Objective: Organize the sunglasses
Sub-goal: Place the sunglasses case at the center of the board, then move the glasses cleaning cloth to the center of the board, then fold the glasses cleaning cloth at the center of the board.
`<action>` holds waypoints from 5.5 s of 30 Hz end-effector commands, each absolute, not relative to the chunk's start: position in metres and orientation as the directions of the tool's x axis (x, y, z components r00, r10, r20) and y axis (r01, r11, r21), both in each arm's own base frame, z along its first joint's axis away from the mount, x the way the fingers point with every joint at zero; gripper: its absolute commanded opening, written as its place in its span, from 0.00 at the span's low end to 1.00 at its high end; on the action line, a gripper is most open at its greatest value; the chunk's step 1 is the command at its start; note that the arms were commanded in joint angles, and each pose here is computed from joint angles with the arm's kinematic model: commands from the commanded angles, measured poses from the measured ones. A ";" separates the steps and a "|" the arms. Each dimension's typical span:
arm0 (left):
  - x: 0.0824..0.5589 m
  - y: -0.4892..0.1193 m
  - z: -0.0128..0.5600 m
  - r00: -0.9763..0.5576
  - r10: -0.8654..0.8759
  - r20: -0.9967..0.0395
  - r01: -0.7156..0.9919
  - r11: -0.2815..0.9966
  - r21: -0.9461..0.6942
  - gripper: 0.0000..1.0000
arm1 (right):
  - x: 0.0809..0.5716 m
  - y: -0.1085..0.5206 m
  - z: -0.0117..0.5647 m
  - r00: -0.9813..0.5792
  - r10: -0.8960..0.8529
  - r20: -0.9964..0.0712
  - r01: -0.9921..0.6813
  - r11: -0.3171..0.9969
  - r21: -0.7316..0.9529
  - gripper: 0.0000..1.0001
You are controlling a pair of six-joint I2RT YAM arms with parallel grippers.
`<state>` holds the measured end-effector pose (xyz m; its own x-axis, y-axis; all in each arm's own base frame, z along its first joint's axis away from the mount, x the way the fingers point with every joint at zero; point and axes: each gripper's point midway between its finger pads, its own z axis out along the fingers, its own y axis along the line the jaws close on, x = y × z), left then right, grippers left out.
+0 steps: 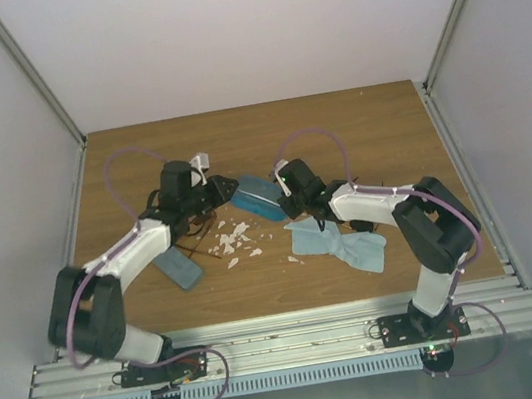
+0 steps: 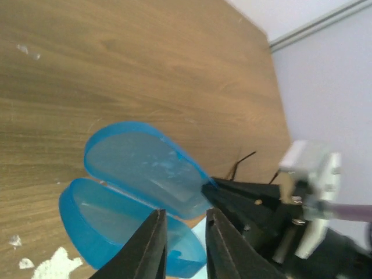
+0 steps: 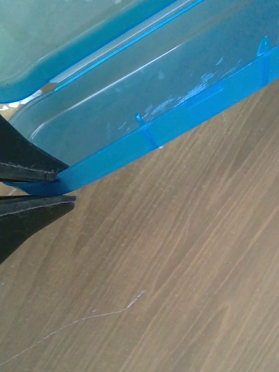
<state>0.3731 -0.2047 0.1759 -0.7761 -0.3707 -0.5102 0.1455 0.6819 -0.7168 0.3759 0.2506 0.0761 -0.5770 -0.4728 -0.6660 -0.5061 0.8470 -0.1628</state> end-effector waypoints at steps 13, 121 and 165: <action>0.379 -0.212 0.069 -0.876 -0.255 -0.409 0.098 0.736 -0.669 0.16 | 0.420 0.272 0.094 -0.500 -0.450 -0.740 -0.496 0.849 -0.181 0.04; 0.288 -0.216 0.093 -0.894 -0.188 -0.406 0.124 0.769 -0.627 0.50 | 0.246 0.270 0.067 -0.819 -0.250 -0.516 -0.374 0.915 0.150 0.46; 0.295 -0.250 0.008 -0.957 0.048 -0.285 0.143 0.936 -0.323 0.15 | 0.274 0.233 -0.005 -0.886 -0.238 -0.398 -0.282 0.958 0.054 0.14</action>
<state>0.2980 -0.2528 0.0219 -0.9511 0.0400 -0.3063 0.1545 0.9201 -0.3598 0.2851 0.2450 0.0177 -0.8569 -0.2202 -0.4660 -0.2906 0.9531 0.0842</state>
